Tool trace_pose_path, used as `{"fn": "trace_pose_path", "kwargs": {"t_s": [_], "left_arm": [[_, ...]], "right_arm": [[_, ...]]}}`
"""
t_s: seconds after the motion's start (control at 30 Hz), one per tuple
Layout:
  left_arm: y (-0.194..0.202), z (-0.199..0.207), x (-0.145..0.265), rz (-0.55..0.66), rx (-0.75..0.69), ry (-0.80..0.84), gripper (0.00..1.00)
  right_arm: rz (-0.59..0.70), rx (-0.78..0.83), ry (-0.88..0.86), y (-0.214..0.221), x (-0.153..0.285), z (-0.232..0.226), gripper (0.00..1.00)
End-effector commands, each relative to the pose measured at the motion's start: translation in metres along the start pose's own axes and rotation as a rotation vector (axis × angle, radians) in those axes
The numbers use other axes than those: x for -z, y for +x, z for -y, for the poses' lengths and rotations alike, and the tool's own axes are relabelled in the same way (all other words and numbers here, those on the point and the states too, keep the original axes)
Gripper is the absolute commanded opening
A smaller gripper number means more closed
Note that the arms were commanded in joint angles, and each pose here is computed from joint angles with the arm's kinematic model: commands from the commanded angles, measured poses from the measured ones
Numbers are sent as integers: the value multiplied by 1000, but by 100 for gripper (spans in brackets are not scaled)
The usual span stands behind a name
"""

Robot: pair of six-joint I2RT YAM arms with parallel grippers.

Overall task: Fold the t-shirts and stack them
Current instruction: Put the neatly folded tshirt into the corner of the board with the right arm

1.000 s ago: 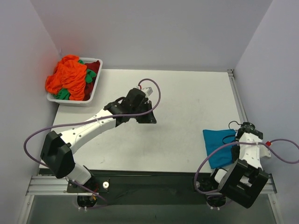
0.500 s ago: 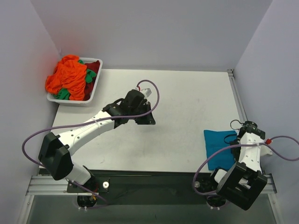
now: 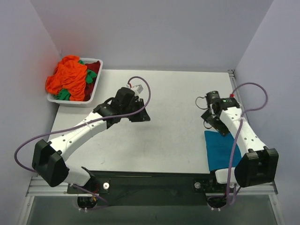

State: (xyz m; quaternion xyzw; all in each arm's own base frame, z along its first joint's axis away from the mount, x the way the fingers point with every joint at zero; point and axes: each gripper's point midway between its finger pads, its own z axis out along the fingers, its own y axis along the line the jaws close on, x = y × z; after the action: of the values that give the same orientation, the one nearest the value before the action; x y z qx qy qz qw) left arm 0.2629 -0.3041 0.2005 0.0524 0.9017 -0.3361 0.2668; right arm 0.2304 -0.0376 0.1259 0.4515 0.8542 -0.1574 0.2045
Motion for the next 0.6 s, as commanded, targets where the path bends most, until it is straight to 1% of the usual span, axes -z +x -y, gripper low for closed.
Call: {"fn": "trace_pose_path", "kwargs": {"t_s": [0.0, 0.03, 0.07, 0.1, 0.13, 0.17, 0.2, 0.3, 0.4, 0.47, 0.5, 0.53, 0.57], "left_arm": [[-16, -12, 22, 68, -30, -7, 27], [-18, -15, 28, 84, -33, -14, 27], [-15, -27, 29, 80, -22, -40, 27], [-15, -30, 35, 91, -29, -44, 28], [-14, -34, 37, 98, -32, -53, 28], [-7, -44, 37, 84, -27, -80, 28], [-5, -49, 40, 83, -36, -92, 29], [5, -66, 51, 97, -45, -128, 29], [16, -78, 58, 102, -46, -148, 30], [21, -84, 61, 110, -44, -162, 30], [22, -84, 64, 120, -46, -161, 30], [25, -89, 65, 118, -43, -172, 30], [28, -92, 66, 112, -41, -179, 30]], "right_arm": [[75, 142, -67, 8, 25, -43, 100], [83, 189, -120, 15, 35, -62, 100], [105, 271, -210, 28, 55, -88, 100], [116, 331, -257, 38, 62, -108, 100], [124, 375, -295, 47, 71, -121, 100], [134, 458, -356, 69, 86, -135, 100], [148, 483, -406, 77, 98, -153, 100], [144, 625, -515, 114, 126, -180, 100], [125, 738, -597, 146, 141, -193, 100], [123, 808, -643, 161, 141, -192, 100], [115, 800, -733, 168, 155, -197, 100], [100, 817, -739, 176, 146, -190, 100], [92, 819, -766, 178, 147, -188, 100]]}}
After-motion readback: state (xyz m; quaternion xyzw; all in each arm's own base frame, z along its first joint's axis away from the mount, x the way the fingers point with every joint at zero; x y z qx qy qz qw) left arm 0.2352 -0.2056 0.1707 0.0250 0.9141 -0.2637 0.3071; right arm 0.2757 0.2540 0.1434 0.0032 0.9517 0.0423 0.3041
